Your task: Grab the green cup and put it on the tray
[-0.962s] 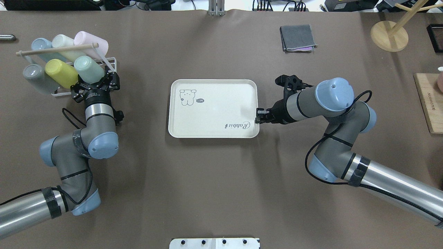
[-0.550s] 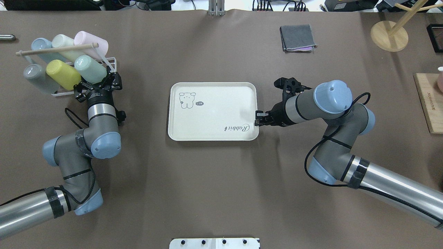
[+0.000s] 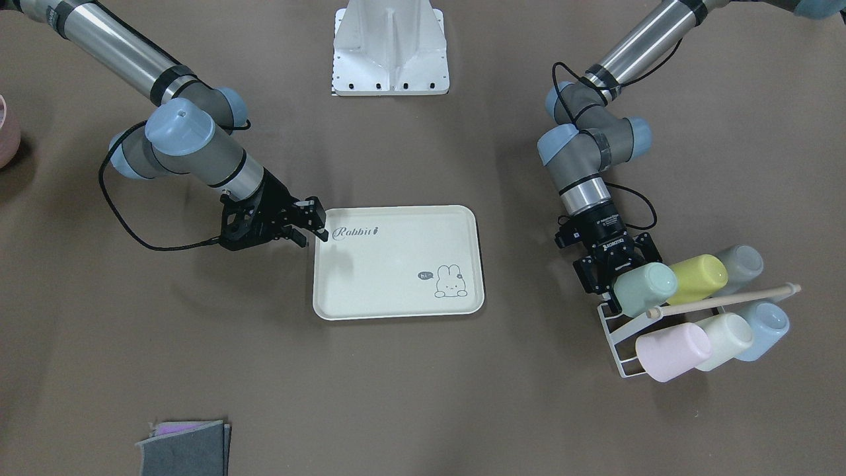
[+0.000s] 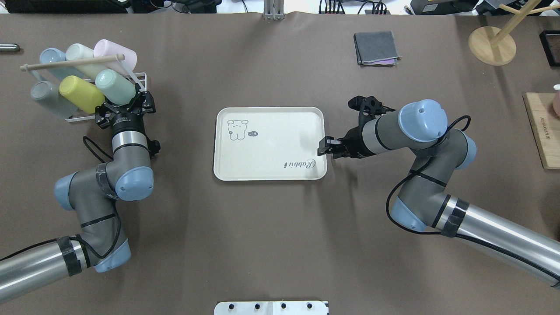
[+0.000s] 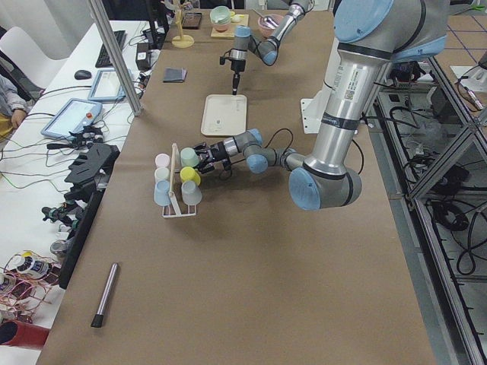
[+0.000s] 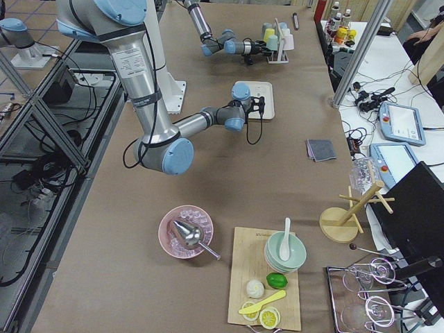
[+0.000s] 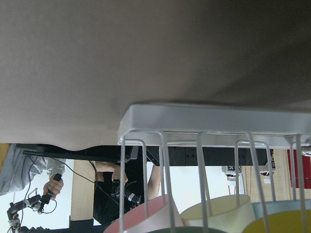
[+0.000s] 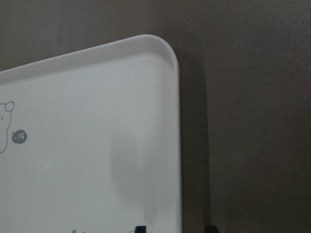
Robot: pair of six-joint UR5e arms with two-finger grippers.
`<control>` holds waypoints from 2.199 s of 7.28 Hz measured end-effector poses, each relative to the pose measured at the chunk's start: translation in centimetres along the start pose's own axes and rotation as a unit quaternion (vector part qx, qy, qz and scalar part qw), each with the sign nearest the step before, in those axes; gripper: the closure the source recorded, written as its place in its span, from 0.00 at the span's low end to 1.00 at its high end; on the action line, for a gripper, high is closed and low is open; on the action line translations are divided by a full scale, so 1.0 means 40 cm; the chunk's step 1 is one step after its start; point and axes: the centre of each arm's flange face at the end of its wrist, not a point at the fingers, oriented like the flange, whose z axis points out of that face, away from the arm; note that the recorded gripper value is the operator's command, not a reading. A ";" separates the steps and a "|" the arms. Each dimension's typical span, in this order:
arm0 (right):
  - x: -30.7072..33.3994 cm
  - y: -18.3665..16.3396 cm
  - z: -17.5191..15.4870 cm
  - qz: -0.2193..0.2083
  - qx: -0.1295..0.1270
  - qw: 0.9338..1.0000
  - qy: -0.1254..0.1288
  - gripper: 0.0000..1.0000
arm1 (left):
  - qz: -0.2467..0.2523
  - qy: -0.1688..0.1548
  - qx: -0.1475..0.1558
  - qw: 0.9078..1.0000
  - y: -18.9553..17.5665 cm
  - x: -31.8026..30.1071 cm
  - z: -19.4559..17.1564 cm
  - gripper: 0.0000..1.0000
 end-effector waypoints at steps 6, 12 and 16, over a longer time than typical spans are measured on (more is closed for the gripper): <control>0.160 -0.242 -0.321 0.004 0.037 0.998 0.052 0.00 | 0.009 -0.028 -0.005 1.000 0.054 -0.006 -0.021 0.16; 0.365 -0.283 -0.696 -0.130 -0.038 0.963 0.231 0.00 | 0.021 -0.038 -0.010 0.999 0.086 0.019 -0.032 0.15; 0.715 -0.179 -0.955 -0.164 -0.112 0.935 0.295 0.00 | 0.028 -0.049 -0.014 0.998 0.140 0.012 -0.060 0.15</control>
